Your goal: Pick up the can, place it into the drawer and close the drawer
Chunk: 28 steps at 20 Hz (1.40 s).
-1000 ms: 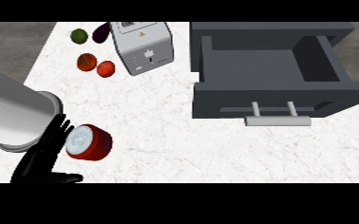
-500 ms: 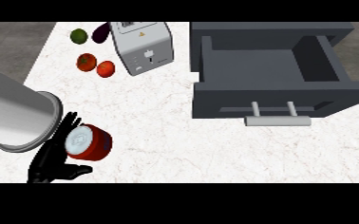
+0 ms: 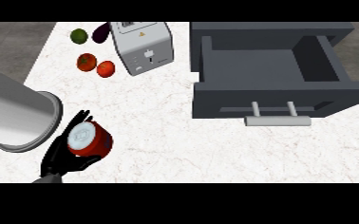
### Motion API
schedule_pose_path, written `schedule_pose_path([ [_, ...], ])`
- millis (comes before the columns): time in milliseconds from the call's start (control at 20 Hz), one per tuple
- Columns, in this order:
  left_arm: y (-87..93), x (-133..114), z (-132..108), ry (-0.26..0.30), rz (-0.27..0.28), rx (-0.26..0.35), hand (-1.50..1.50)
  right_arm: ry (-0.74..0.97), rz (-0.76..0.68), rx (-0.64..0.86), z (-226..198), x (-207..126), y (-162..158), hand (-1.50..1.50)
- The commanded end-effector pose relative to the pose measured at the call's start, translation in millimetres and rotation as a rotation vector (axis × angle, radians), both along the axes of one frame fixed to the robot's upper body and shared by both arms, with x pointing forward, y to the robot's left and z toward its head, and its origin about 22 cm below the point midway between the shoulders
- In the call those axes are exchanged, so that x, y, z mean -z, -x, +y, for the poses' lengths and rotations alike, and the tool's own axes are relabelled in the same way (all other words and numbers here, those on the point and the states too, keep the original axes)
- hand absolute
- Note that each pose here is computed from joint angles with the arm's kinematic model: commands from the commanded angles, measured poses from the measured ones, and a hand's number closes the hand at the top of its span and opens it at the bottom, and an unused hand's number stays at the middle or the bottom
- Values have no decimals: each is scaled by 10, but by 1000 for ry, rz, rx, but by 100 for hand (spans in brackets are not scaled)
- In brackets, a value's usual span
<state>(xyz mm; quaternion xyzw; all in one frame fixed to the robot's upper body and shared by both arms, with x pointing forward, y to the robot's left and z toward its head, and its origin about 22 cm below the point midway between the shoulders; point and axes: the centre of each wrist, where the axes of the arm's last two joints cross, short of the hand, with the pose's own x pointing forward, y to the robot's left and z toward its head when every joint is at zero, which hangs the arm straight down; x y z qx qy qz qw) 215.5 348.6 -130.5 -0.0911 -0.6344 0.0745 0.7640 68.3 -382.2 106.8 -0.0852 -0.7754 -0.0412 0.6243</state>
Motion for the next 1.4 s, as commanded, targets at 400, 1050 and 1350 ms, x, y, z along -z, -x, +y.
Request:
schedule_pose_path([
  [400,-306,-116,-281,134,-70,154,150,-16,0,-14,95,-109,131,-150],
  [1050,-776,-656,-1131,160,-196,-95,150,-33,-7,3,91,86,22,-150],
  [1350,-1156,-1308,-1216,83,-285,-71,150,-53,-8,4,140,8,156,-150],
])
